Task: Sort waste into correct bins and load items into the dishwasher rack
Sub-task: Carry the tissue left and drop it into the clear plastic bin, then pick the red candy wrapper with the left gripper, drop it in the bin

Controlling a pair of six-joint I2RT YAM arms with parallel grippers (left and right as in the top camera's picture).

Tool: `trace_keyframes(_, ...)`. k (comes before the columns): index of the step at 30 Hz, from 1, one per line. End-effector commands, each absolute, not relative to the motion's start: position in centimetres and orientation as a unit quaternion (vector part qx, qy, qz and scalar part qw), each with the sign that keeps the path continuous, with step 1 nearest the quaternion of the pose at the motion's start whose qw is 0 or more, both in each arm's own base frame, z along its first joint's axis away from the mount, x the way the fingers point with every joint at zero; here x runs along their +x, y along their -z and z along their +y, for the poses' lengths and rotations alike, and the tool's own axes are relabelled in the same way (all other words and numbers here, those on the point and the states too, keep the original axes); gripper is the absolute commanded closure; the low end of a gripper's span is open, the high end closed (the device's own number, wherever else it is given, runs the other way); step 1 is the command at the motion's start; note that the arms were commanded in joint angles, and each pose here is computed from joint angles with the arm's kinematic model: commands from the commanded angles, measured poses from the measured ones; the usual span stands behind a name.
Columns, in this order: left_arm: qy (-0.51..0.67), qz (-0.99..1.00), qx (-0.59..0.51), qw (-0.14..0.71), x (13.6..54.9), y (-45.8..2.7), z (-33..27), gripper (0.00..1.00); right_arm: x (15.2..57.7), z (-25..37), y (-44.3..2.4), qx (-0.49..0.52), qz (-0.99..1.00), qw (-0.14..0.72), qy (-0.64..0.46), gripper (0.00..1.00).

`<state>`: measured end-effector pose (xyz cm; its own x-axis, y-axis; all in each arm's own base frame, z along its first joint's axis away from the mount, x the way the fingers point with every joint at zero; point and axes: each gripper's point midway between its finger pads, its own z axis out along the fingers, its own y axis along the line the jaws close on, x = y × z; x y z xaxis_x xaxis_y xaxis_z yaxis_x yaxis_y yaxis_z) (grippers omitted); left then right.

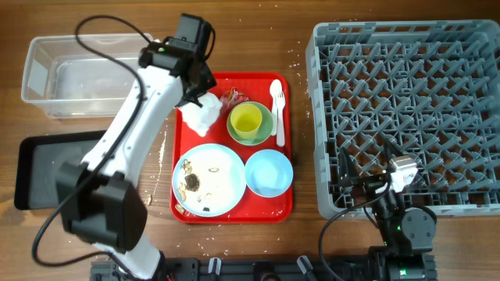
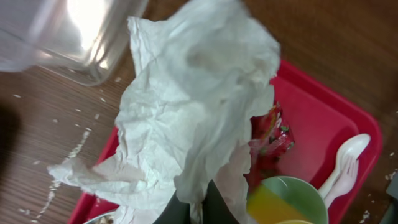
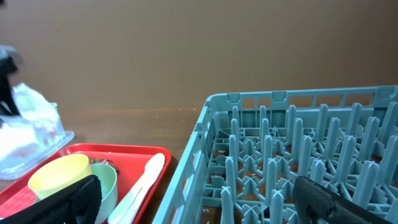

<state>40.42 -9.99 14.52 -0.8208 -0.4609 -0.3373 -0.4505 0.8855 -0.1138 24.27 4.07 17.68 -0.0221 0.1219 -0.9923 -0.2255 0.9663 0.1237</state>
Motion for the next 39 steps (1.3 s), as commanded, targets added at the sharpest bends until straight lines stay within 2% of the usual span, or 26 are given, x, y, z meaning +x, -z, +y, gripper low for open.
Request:
trace_keyframes(1, -0.033, 0.944, -0.252, 0.211, 40.4, -16.1, -7.7, 0.96, 24.2, 4.1, -17.9, -0.043, 0.700, 0.703, -0.118, 0.00)
trace_keyframes(4, -0.046, 0.942, -0.254, 0.215, 40.3, -16.2, -7.2, 0.96, 24.2, 4.1, -17.9, -0.043, 0.700, 0.703, -0.118, 0.00)
trace_keyframes(6, -0.074, 0.910, -0.284, 0.294, 42.4, -19.1, -4.5, 0.96, 24.2, 4.1, -17.9, -0.043, 0.700, 0.703, -0.117, 0.00)
trace_keyframes(10, -0.060, 0.836, -0.374, 0.397, 45.9, -23.8, 2.6, 0.96, 24.2, 4.1, -17.9, -0.043, 0.700, 0.703, -0.118, 0.00)
trace_keyframes(15, -0.012, 0.792, -0.451, 0.412, 49.7, -21.5, 11.0, 0.94, 24.2, 4.1, -17.9, -0.043, 0.700, 0.703, -0.117, 0.00)
trace_keyframes(16, -0.007, 0.789, -0.456, 0.413, 50.2, -20.9, 11.6, 0.90, 24.2, 4.1, -17.9, -0.043, 0.700, 0.703, -0.117, 0.00)
trace_keyframes(17, -0.004, 0.779, -0.474, 0.410, 50.7, -19.9, 12.7, 0.80, 24.2, 4.1, -17.9, -0.043, 0.700, 0.703, -0.117, 0.00)
trace_keyframes(19, -0.011, 0.771, -0.505, 0.388, 50.6, -17.3, 14.3, 0.68, 24.2, 4.1, -17.9, -0.043, 0.700, 0.703, -0.118, 0.00)
trace_keyframes(20, -0.018, 0.775, -0.510, 0.374, 50.0, -16.5, 14.7, 0.53, 24.2, 4.1, -17.9, -0.043, 0.700, 0.703, -0.118, 0.00)
trace_keyframes(21, -0.022, 0.777, -0.511, 0.367, 49.7, -16.3, 14.8, 0.48, 24.2, 4.1, -17.9, -0.043, 0.700, 0.703, -0.117, 0.00)
trace_keyframes(22, -0.026, 0.781, -0.511, 0.358, 49.0, -16.5, 14.7, 0.31, 24.2, 4.1, -17.9, -0.043, 0.700, 0.703, -0.117, 0.00)
trace_keyframes(23, -0.028, 0.783, -0.512, 0.352, 48.4, -16.8, 14.6, 0.21, 24.2, 4.1, -17.9, -0.043, 0.700, 0.703, -0.117, 0.00)
trace_keyframes(25, 0.003, 0.816, -0.471, 0.335, 47.2, -18.5, 12.3, 0.18, 24.2, 4.1, -17.9, -0.043, 0.700, 0.703, -0.118, 0.00)
trace_keyframes(27, 0.080, 0.862, -0.376, 0.331, 46.7, -21.5, 7.5, 0.13, 24.2, 4.1, -17.9, -0.043, 0.700, 0.703, -0.117, 0.00)
trace_keyframes(30, 0.145, 0.914, -0.221, 0.307, 44.4, -23.7, -1.4, 0.13, 24.2, 4.1, -17.9, -0.043, 0.700, 0.703, -0.117, 0.00)
trace_keyframes(34, 0.140, 0.958, -0.125, 0.216, 42.2, -18.8, -10.0, 0.14, 24.2, 4.1, -17.9, -0.043, 0.700, 0.703, -0.118, 0.00)
trace_keyframes(39, 0.094, 0.968, -0.185, 0.144, 42.9, -11.1, -11.5, 0.22, 24.2, 4.1, -17.9, -0.043, 0.700, 0.703, -0.118, 0.00)
